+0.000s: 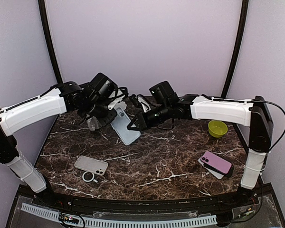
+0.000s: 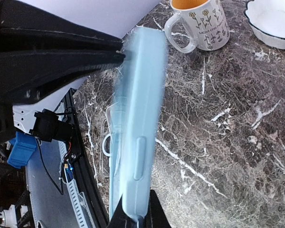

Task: Put the phone into the phone case
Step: Pass from the left arm to the right, then place the phone case at the center of the board.

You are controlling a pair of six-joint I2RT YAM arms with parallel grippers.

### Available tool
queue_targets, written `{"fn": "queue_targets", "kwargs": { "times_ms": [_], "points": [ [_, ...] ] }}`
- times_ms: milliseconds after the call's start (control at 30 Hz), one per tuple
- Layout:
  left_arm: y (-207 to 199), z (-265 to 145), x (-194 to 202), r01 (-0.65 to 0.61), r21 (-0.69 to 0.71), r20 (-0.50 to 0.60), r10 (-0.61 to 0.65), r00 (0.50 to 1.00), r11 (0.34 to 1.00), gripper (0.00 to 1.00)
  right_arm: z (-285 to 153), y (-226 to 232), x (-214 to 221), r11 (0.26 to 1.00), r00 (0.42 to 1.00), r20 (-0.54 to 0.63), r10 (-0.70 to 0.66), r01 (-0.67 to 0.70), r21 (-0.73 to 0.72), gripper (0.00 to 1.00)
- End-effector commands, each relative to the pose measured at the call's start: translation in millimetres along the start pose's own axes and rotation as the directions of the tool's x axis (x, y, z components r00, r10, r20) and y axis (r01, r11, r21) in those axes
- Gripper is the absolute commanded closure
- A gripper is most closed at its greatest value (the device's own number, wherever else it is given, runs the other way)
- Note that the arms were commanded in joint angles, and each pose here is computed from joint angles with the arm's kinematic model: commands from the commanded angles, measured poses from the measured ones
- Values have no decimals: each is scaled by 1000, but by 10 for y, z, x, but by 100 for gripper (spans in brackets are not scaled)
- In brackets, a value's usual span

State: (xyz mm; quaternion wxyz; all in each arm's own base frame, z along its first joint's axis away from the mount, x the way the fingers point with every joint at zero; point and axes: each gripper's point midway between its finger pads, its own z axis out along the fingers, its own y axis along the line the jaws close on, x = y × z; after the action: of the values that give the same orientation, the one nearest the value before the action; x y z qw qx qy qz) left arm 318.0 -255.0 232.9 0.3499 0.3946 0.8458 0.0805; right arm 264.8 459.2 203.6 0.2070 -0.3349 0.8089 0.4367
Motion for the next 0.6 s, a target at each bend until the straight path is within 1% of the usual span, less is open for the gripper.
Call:
{"fn": "queue_targets", "kwargs": {
  "times_ms": [0,33,67,133,200,267,333,367,467,567],
  "points": [
    [-74,-119,-111,108,66,58,-111,992,992,60,-177,-148,-125,994,991,86,101,-104,36,100],
    [-122,-94,-117,139,90,53,-144,988,986,48,-248,-218,-107,988,983,106,149,-153,33,100],
    [-170,-26,-91,146,99,35,-150,988,984,30,-314,-306,-69,979,972,127,198,-203,31,100],
    [-207,78,-98,179,104,29,-183,983,978,16,-431,-432,22,951,937,174,303,-310,15,100],
    [-173,166,-147,219,87,44,-224,974,972,11,-413,-565,234,924,913,172,371,-381,29,100],
    [-132,239,-216,258,89,70,-265,962,962,8,-373,-640,402,892,881,167,442,-451,19,100],
    [-70,292,-316,308,112,115,-320,940,945,6,-360,-703,546,852,837,183,515,-524,-2,100],
    [-41,309,-319,330,117,121,-344,931,936,6,-357,-742,606,829,812,196,549,-559,-11,100],
    [77,425,-225,386,76,135,-393,910,919,6,-315,-887,813,772,754,212,622,-636,-5,100],
    [41,515,-80,407,69,118,-413,903,911,5,-274,-976,933,730,706,233,669,-683,-24,100]
  ]
}}
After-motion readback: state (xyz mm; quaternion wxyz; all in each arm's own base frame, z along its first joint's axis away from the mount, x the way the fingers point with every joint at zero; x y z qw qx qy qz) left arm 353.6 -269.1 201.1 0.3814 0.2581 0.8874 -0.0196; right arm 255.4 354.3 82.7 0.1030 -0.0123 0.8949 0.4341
